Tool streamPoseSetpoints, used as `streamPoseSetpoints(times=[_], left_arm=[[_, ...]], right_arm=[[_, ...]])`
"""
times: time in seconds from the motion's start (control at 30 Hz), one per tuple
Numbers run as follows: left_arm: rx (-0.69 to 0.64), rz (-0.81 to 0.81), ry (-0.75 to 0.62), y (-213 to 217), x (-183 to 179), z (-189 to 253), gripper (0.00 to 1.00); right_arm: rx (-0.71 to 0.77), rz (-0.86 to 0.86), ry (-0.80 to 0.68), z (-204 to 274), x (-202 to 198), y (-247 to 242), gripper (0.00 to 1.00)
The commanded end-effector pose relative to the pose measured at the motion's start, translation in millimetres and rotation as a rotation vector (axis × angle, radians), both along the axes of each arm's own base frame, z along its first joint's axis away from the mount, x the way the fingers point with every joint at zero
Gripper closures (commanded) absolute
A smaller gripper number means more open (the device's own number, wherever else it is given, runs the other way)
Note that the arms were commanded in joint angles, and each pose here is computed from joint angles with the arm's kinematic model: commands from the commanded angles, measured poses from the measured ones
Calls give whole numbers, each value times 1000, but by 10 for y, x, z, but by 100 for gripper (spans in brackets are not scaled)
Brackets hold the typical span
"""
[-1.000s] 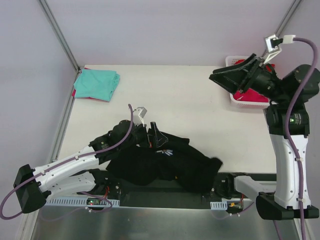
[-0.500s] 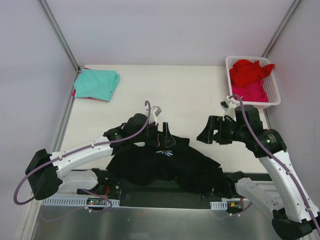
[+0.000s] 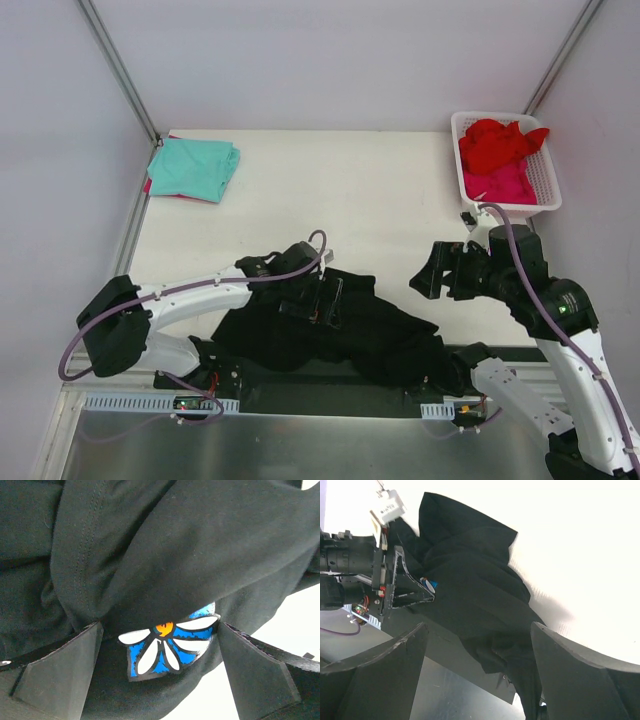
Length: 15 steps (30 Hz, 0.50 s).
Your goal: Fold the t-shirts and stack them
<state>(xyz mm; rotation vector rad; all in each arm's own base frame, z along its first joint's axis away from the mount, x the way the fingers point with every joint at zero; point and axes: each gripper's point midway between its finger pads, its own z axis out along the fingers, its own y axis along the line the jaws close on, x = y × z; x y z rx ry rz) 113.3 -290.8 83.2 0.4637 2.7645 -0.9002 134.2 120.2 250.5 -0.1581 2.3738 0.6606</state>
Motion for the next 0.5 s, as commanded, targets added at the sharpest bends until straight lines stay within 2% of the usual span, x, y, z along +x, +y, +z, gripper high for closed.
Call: streamPoseSetpoints(times=[0.0,0.13,0.23,0.27,0.3,0.33,0.37,0.4,0.47], left_arm=[[188,-52,67,225,-219,-229,1],[246,-24,52,263,-195,-385,1],[216,21,-9,171,-40,-265,1],[209,44,-45,153,40,-220,5],[190,60,-78,127,102,-146,12],[166,79,-103,76,173,-63,67],[169,118,-136,85,272,-22,92],[161,152,-160,94,339,42,100],[136,192,-173,65,439,150,97]], right_arm=[[2,-23,-25,33,24,-26,13],[11,-28,-27,22,39,-13,14],[9,-35,-31,10,40,-26,14],[9,-37,-35,11,42,-31,14],[8,-40,-38,11,39,-38,14],[7,-46,-38,1,40,-44,14],[5,-54,-42,-2,46,-58,14],[9,-56,-53,13,48,-59,14],[21,-54,-48,-1,42,-42,14]])
